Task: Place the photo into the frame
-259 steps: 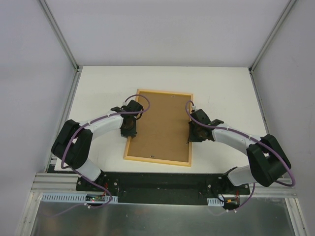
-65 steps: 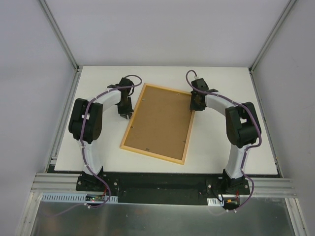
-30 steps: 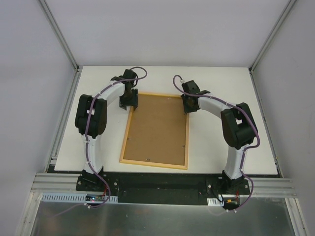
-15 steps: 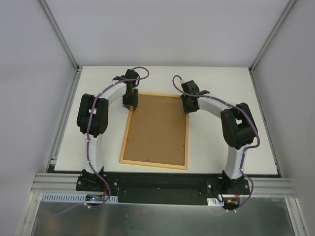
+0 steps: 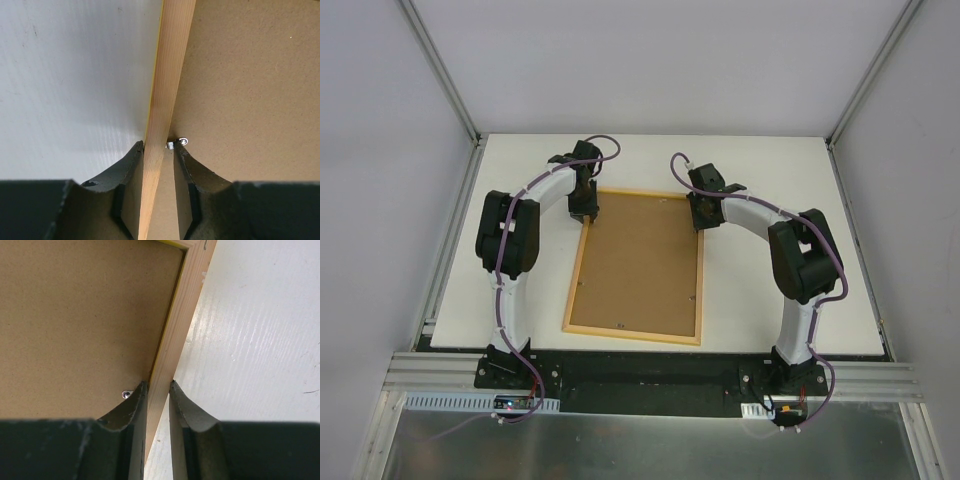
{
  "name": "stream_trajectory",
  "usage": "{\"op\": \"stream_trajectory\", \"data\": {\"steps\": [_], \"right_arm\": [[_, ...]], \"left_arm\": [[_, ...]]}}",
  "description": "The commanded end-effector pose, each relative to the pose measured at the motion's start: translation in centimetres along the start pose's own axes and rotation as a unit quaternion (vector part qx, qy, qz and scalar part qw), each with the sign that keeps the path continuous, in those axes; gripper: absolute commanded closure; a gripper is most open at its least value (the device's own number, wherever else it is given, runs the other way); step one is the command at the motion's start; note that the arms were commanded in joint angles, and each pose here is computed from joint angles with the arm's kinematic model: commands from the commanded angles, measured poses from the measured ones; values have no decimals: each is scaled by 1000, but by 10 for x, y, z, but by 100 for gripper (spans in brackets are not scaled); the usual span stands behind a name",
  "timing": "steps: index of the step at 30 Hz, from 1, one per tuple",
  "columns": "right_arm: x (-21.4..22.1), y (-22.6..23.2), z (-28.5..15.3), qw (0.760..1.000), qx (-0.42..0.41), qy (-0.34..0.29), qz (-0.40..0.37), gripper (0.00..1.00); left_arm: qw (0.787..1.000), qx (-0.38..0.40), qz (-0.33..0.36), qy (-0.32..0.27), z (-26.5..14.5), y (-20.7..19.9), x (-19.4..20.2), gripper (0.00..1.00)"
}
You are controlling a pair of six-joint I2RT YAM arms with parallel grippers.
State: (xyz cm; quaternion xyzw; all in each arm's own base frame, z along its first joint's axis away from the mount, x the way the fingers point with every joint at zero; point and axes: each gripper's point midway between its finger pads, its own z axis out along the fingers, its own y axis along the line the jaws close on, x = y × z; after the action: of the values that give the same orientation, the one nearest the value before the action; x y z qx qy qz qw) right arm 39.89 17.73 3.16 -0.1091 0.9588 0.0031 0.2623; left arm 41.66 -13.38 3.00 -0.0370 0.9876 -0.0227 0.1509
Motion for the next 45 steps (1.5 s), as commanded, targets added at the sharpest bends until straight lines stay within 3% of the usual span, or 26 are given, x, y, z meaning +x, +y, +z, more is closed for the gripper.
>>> {"op": "stream_trajectory", "data": {"steps": [1,8,29,39,45], "right_arm": [[29,6,3,998,-10,55,-32,100],[33,5,6,998,-8,61,-32,100],[32,2,4,998,-10,66,-7,100],[32,-8,8,994,11,83,65,100],[37,-12,13,992,22,90,86,100]], "left_arm": [[999,-29,-22,26,15,15,10,86],[999,-27,-22,27,15,14,10,100],[999,-20,-30,27,9,13,14,100],[999,10,-41,-16,-39,11,4,69],[995,6,-96,-18,-58,25,16,64]]}}
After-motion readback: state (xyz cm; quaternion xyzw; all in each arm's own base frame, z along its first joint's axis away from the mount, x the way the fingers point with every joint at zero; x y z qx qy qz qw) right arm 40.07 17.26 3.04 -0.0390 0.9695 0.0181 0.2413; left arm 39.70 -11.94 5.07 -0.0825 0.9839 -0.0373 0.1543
